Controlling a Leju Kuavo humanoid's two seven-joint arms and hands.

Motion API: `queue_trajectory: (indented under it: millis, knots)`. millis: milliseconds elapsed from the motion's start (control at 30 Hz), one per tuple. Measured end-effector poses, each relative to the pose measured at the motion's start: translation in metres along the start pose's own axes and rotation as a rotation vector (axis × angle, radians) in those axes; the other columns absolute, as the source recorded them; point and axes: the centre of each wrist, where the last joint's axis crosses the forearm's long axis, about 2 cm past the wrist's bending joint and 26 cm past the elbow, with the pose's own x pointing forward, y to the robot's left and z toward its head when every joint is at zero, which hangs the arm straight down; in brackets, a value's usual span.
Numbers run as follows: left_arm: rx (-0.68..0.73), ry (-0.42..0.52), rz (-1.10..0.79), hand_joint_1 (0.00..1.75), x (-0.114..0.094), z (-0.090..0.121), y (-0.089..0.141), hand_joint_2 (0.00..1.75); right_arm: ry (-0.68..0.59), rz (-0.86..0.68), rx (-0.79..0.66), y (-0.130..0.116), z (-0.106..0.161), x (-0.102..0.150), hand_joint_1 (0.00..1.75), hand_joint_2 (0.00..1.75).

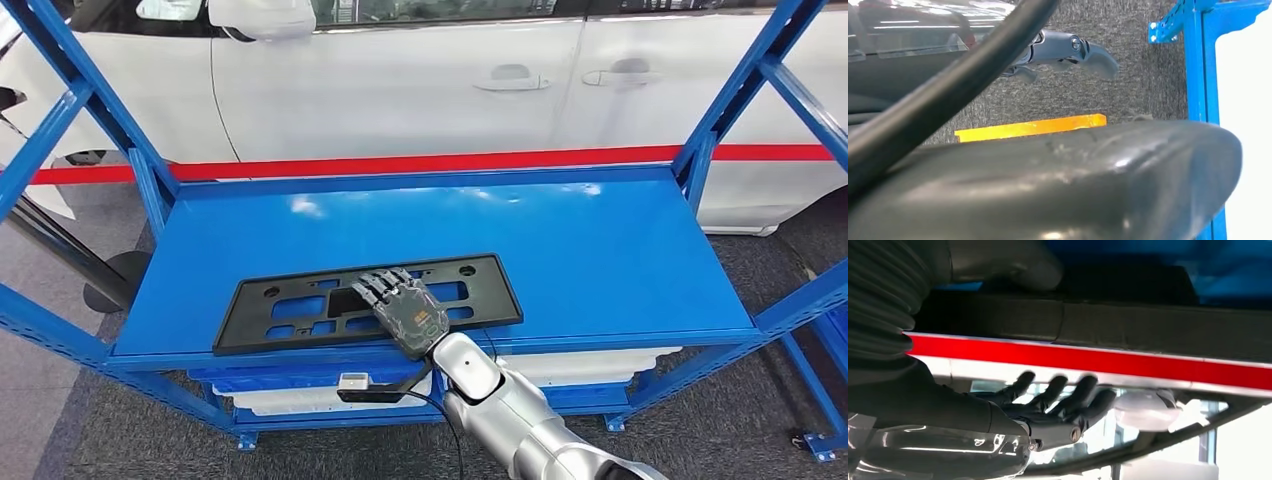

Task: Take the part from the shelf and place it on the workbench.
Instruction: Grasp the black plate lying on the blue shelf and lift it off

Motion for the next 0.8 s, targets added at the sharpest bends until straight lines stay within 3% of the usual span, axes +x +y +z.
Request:
queue_trajectory:
  millis: [633,733,800]
  knots:
    - [-0.005,0.011,-0.005,0.00,0.002,-0.001,-0.002,0.00,0.052,-0.037,0.066,0.000,-0.006,-0.016,1.75,1.75]
    - [0.010,0.020,0.009,0.00,0.002,0.000,-0.006,0.00,0.022,-0.181,0.066,-0.004,-0.011,-0.017,1.75,1.75]
    - [0.033,0.029,0.025,0.00,0.000,0.002,-0.008,0.00,-0.004,-0.435,0.024,-0.012,-0.017,-0.013,1.75,1.75]
